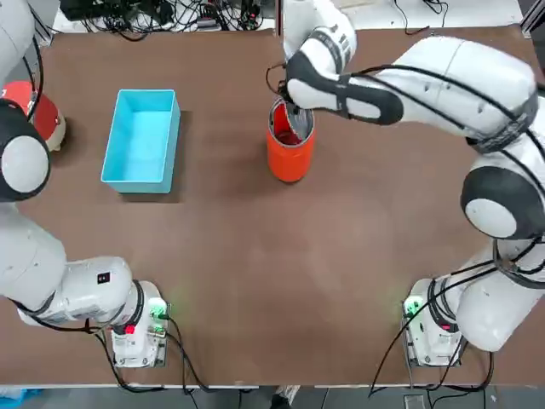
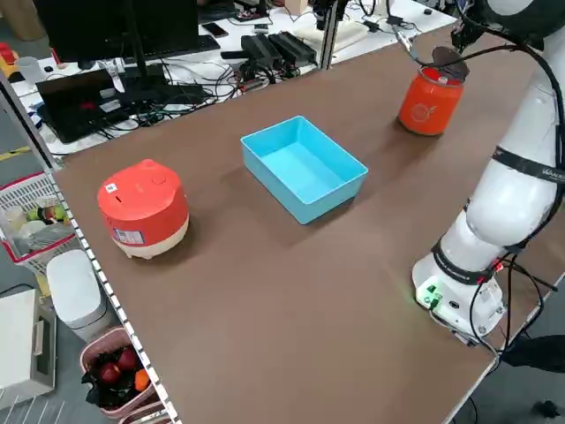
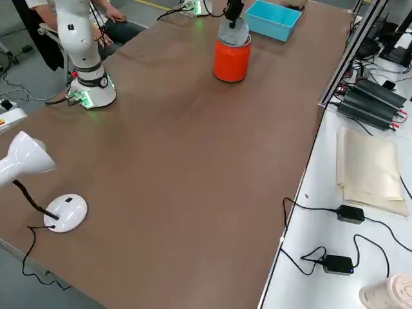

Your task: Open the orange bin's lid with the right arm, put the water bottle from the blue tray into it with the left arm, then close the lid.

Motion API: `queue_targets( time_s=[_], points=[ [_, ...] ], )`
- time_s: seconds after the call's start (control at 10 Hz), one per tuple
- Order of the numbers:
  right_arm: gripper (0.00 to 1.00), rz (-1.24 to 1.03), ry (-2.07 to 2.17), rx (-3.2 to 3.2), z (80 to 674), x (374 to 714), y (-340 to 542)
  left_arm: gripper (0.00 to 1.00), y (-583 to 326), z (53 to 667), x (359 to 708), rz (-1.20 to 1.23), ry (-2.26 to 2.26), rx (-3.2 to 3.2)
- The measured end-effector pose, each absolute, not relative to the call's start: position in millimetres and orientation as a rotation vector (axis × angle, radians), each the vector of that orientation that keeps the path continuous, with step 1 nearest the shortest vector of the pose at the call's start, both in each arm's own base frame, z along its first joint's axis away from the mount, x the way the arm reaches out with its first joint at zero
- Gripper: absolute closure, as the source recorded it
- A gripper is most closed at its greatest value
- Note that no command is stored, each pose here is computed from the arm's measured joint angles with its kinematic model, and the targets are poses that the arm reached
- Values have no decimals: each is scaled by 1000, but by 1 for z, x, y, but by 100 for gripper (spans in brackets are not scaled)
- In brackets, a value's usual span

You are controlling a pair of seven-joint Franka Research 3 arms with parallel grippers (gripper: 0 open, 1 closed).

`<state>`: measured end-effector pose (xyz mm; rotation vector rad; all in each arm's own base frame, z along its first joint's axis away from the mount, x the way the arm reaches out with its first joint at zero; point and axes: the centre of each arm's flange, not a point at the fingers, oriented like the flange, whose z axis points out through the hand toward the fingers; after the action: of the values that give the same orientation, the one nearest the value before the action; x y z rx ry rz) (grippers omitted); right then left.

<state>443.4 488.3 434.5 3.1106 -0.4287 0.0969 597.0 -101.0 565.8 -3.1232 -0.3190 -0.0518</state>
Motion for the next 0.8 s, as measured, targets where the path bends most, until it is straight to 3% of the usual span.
queue_targets(
  time_s=[0.5,0.8],
  points=[
    [97,117,-457,3109,392,448,504,0,-85,614,579,-38,-145,-3159],
    [97,148,-462,3094,391,445,507,0,-85,613,579,-29,-82,-3160]
  ],
)
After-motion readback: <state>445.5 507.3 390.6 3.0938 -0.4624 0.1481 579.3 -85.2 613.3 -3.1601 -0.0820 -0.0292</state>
